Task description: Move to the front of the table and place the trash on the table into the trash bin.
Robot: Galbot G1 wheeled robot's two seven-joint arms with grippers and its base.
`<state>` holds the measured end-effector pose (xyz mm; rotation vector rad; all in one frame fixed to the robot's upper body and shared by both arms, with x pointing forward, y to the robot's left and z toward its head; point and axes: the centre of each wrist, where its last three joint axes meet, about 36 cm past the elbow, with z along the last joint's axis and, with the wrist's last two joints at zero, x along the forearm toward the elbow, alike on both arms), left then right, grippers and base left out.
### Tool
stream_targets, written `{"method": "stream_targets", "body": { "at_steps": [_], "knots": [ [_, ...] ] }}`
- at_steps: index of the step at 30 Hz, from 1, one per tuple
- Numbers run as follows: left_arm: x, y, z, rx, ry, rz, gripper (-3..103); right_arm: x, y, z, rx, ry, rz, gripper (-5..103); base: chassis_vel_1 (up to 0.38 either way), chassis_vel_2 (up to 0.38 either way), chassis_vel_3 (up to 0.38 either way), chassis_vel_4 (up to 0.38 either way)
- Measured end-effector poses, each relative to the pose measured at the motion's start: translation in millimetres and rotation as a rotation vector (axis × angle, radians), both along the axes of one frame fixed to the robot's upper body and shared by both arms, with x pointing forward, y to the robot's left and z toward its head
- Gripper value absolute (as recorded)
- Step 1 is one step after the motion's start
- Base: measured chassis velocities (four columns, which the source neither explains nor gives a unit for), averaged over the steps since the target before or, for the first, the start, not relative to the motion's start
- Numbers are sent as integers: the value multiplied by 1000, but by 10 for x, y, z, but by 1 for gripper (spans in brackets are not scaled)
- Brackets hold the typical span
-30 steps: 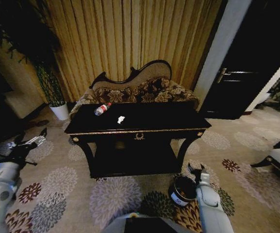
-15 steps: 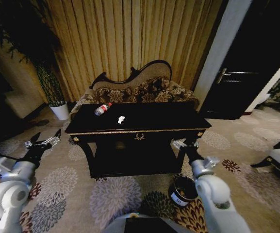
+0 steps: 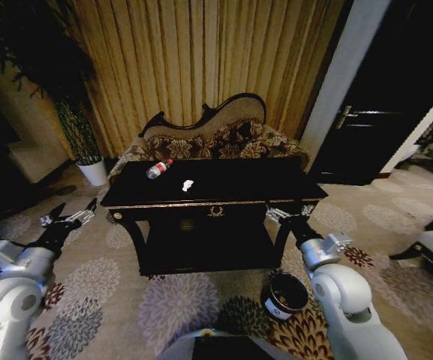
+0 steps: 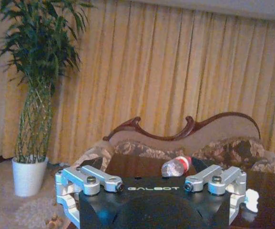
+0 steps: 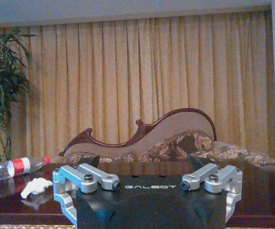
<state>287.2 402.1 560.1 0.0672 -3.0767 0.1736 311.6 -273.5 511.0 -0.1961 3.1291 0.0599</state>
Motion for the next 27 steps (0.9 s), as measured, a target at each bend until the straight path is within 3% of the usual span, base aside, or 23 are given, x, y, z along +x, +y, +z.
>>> {"method": "stream_targets", "body": {
  "at_steps": [18, 27],
  "knots": [
    [-22, 42, 30, 21, 14, 5, 100, 123, 78, -127, 16, -9, 6, 100, -203, 202, 214, -202],
    [-59, -34, 14, 11, 17, -8, 100, 97, 149, -186, -10, 13, 64, 100, -57, 56, 49, -53]
  ]
}}
